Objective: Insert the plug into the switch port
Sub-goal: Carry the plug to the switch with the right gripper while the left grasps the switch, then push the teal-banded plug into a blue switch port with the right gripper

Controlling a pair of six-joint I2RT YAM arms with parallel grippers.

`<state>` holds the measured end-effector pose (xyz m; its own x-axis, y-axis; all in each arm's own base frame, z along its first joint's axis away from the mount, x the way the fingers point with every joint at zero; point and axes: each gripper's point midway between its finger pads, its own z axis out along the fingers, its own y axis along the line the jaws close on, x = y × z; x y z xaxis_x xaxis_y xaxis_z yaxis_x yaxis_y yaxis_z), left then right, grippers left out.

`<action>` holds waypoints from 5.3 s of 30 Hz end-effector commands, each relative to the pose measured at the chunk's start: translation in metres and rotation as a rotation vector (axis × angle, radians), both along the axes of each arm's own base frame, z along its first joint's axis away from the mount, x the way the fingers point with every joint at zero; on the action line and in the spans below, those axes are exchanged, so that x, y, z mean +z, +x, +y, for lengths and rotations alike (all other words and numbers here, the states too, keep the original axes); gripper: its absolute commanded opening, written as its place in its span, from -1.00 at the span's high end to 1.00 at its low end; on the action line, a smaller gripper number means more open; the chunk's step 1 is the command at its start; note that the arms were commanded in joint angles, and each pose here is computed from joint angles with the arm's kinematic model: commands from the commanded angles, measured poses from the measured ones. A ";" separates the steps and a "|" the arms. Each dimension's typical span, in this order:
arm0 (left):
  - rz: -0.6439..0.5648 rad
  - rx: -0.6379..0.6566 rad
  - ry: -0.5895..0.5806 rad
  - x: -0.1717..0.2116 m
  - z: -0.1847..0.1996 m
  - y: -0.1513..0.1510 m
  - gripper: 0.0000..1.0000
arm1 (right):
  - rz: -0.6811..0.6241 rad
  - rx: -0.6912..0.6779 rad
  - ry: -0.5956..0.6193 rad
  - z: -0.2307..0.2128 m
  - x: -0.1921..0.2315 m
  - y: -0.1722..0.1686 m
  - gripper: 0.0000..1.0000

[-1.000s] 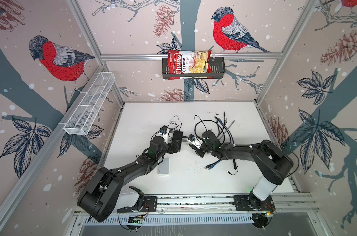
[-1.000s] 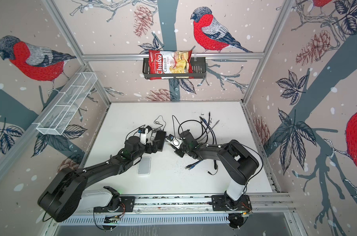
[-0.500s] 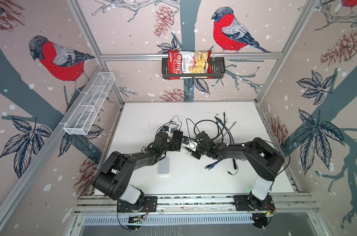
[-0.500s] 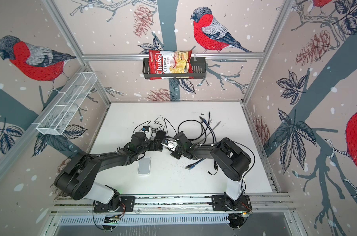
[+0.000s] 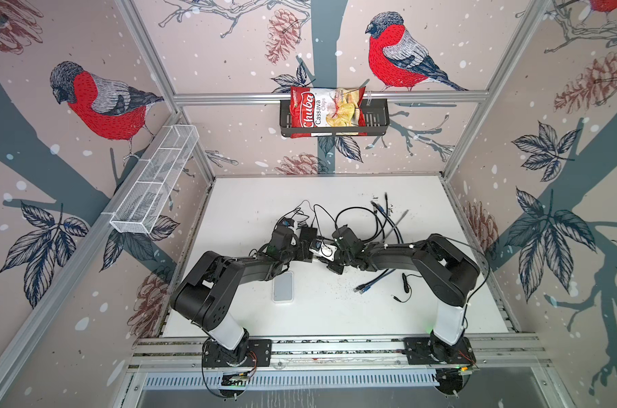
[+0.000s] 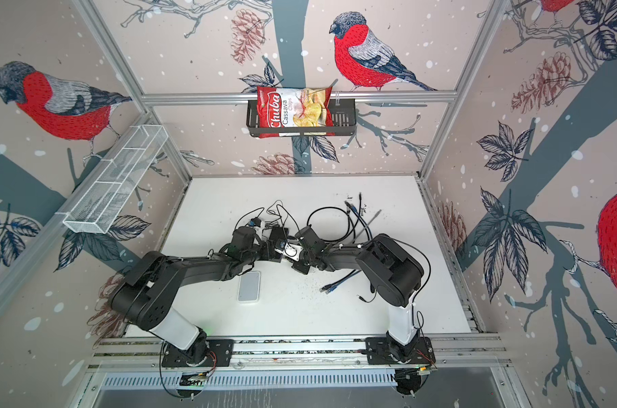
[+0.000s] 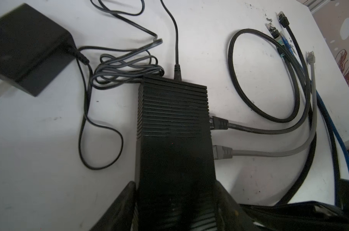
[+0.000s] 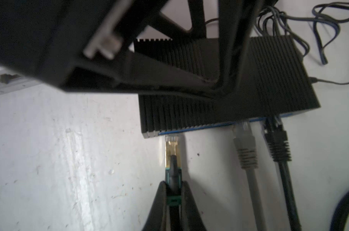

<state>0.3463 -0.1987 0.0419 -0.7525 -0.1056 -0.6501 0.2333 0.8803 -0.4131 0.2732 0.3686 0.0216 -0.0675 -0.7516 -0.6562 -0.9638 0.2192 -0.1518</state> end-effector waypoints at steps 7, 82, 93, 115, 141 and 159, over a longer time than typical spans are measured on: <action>0.025 -0.026 -0.073 -0.005 -0.012 -0.002 -0.10 | 0.017 0.005 0.034 0.007 0.004 -0.001 0.93; 0.007 0.095 -0.118 0.004 -0.010 -0.016 0.02 | 0.106 -0.095 0.290 0.025 0.032 -0.003 0.96; 0.021 0.128 -0.099 -0.004 -0.004 -0.017 0.04 | 0.106 -0.086 0.305 0.032 0.040 -0.010 0.96; 0.027 -0.064 -0.162 -0.003 -0.038 -0.032 0.07 | -0.081 0.039 0.352 0.055 0.054 -0.014 0.96; 0.053 -0.239 -0.237 -0.007 -0.068 -0.052 0.14 | -0.261 0.234 0.464 0.088 0.092 -0.014 0.96; 0.034 -0.082 -0.188 -0.006 -0.029 -0.028 -0.02 | -0.261 0.209 0.421 0.076 0.084 0.003 0.93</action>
<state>0.3526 -0.1929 0.0372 -0.6490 -0.1970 -0.7348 0.1841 0.8965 -0.4030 0.2741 0.3995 0.0284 0.0199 -0.6765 -0.7362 -0.9600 0.1928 -0.2031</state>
